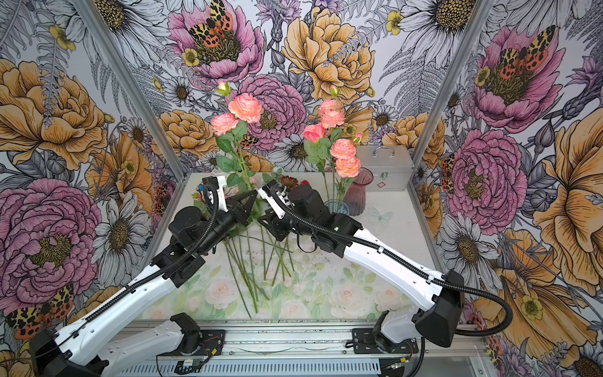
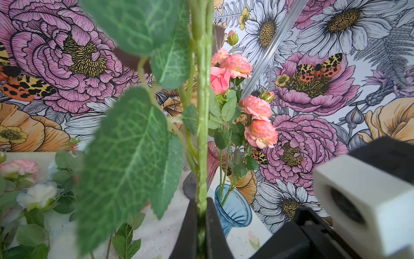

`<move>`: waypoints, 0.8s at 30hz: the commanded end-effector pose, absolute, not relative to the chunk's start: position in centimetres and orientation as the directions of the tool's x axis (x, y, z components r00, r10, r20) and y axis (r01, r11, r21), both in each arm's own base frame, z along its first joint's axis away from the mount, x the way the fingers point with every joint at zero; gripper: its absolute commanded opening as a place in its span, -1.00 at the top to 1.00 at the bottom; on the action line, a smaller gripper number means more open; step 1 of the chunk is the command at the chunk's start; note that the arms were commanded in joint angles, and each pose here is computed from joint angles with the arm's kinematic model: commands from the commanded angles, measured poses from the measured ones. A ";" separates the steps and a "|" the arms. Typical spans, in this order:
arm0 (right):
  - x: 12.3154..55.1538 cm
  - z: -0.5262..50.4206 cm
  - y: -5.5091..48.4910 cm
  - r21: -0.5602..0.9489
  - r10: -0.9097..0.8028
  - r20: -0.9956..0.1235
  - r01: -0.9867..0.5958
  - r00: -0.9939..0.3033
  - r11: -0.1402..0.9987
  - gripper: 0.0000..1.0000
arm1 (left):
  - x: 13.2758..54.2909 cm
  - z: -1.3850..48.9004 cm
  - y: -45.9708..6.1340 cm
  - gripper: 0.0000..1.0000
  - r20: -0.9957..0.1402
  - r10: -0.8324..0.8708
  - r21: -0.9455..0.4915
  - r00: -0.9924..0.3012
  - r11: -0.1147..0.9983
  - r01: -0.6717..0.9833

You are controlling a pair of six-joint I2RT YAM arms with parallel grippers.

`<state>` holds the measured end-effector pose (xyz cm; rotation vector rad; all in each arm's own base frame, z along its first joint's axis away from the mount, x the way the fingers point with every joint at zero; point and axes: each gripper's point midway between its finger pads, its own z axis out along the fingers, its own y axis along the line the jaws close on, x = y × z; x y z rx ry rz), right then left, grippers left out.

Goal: Place the pink flowers into the vase
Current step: Pick up the flower at the center of the board.

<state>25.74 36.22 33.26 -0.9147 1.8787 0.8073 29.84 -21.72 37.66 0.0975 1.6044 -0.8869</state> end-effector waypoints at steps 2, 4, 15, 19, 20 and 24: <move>25.2 36.7 36.8 0.175 -0.203 -0.931 -0.857 -0.305 0.485 0.36 | 29.5 40.2 -21.6 1.00 -0.863 -0.460 -0.494 -0.211 0.674 0.550; 25.1 36.9 36.7 0.175 -0.198 -0.932 -0.856 -0.303 0.486 0.37 | 29.6 40.2 -21.6 1.00 -0.861 -0.464 -0.496 -0.210 0.672 0.549; 26.0 37.4 37.1 0.159 -0.192 -0.937 -0.848 -0.291 0.505 0.50 | 29.2 40.4 -22.2 1.00 -0.825 -0.513 -0.545 -0.237 0.613 0.572; 26.4 37.3 37.4 0.154 -0.194 -0.938 -0.845 -0.289 0.511 0.49 | 29.0 40.4 -22.0 1.00 -0.810 -0.533 -0.564 -0.243 0.595 0.573; 26.5 37.1 37.4 0.154 -0.197 -0.936 -0.844 -0.291 0.514 0.48 | 28.9 40.6 -22.1 1.00 -0.809 -0.535 -0.564 -0.243 0.591 0.577; 26.8 36.8 37.7 0.159 -0.200 -0.933 -0.841 -0.299 0.518 0.46 | 28.6 40.9 -22.2 1.00 -0.807 -0.537 -0.564 -0.244 0.583 0.584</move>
